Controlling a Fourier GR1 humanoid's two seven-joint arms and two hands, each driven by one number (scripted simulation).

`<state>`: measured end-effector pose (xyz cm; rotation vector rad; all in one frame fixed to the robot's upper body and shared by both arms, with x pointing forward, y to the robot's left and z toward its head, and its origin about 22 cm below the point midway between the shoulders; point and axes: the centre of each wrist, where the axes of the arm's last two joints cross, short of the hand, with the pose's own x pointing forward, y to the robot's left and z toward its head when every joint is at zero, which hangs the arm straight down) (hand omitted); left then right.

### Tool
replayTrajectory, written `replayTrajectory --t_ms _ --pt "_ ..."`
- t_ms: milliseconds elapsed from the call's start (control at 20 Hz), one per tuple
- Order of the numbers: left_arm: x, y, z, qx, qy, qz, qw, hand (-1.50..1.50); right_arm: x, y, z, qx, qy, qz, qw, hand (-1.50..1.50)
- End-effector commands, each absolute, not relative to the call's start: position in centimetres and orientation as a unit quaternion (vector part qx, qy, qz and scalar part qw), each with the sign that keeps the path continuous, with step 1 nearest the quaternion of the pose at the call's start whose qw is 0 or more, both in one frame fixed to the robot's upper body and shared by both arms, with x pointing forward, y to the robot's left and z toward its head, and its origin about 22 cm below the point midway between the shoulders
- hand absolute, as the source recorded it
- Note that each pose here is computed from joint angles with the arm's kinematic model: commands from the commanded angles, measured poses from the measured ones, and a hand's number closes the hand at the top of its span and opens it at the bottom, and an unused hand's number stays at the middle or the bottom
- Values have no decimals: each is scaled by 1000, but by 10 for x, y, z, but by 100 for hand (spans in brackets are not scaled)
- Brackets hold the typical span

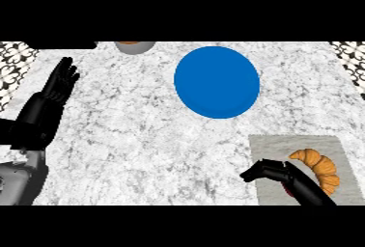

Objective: Pick the croissant from the placemat and place it in the plate

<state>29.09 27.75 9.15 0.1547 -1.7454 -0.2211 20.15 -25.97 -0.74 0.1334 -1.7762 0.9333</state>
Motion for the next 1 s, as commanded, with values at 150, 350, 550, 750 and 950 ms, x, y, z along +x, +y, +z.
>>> replayTrajectory --t_ms 150,350,550,750,950 --pt "293 286 95 66 -769 -103 628 0 178 -316 -35 88 -816 299 487 -150" --pt "298 292 118 59 -761 -97 638 0 194 -336 13 31 -822 341 456 -150" --pt "305 291 104 66 -761 -93 639 0 205 -360 77 -66 -764 447 461 -150" --pt "292 292 97 72 -758 -101 641 0 200 -373 99 -164 -665 542 487 -150" --pt "297 289 105 76 -762 -100 636 0 197 -359 125 -208 -570 616 503 -150"
